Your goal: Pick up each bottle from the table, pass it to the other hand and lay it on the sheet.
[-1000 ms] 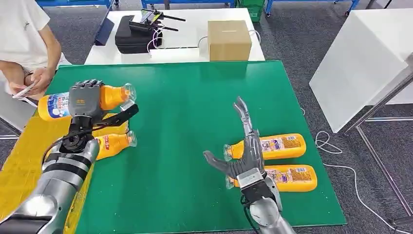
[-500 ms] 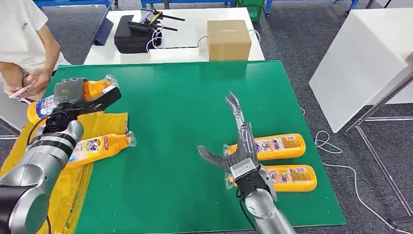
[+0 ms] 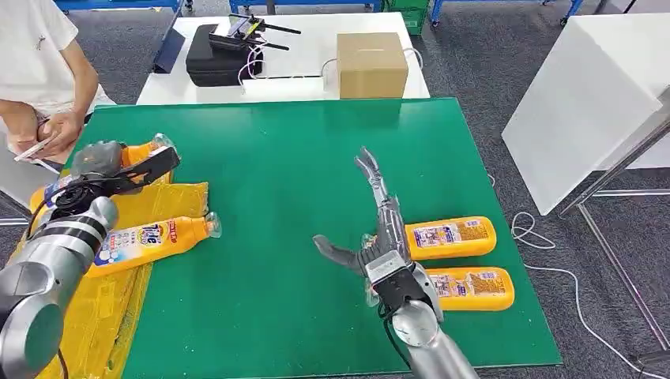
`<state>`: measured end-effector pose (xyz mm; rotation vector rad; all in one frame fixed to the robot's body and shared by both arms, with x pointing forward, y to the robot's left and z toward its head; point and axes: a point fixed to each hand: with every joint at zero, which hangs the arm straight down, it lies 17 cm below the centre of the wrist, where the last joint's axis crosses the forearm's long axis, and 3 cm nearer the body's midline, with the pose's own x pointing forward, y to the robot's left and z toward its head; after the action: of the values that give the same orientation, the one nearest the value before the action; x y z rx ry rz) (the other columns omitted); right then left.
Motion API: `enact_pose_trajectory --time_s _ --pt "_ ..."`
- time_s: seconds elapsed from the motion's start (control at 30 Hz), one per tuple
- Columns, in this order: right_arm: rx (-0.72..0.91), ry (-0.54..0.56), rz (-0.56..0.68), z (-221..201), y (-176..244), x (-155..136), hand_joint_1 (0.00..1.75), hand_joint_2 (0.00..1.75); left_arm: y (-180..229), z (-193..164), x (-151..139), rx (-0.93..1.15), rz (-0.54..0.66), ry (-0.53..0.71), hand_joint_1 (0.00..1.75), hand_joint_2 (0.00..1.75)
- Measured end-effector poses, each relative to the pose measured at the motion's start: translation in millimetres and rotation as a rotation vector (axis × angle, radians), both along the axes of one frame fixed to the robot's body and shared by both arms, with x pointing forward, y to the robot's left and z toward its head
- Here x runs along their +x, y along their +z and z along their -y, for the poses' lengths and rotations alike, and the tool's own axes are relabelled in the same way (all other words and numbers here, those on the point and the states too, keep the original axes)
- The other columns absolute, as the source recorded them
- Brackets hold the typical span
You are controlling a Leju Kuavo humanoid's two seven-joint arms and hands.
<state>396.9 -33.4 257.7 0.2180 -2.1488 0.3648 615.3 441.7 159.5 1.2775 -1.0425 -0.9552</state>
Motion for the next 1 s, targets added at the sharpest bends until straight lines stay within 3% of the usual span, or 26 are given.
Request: enact_pose_trajectory --time_s 0.27,0.33,0.5,0.57,1.0 --pt "-0.01 0.011 -0.004 -5 -3 1 0.0 1.75 -27 6 -7 -0.043 -0.071 -0.034 1.52 1.75" --pt "-0.012 0.013 -0.006 -5 -3 1 0.0 1.75 -30 6 -8 -0.048 -0.082 -0.034 1.24 1.75" --pt "-0.013 0.02 -0.008 -7 -4 0 0.0 1.75 -43 9 -13 -0.065 -0.109 -0.038 0.3 1.75" --pt "-0.015 0.021 -0.009 -8 -5 1 0.0 1.75 -48 10 -16 -0.077 -0.12 -0.041 0.1 1.75" --pt "-0.02 0.023 -0.015 -9 -7 1 0.0 1.75 -67 11 -24 -0.122 -0.154 -0.037 0.1 1.75"
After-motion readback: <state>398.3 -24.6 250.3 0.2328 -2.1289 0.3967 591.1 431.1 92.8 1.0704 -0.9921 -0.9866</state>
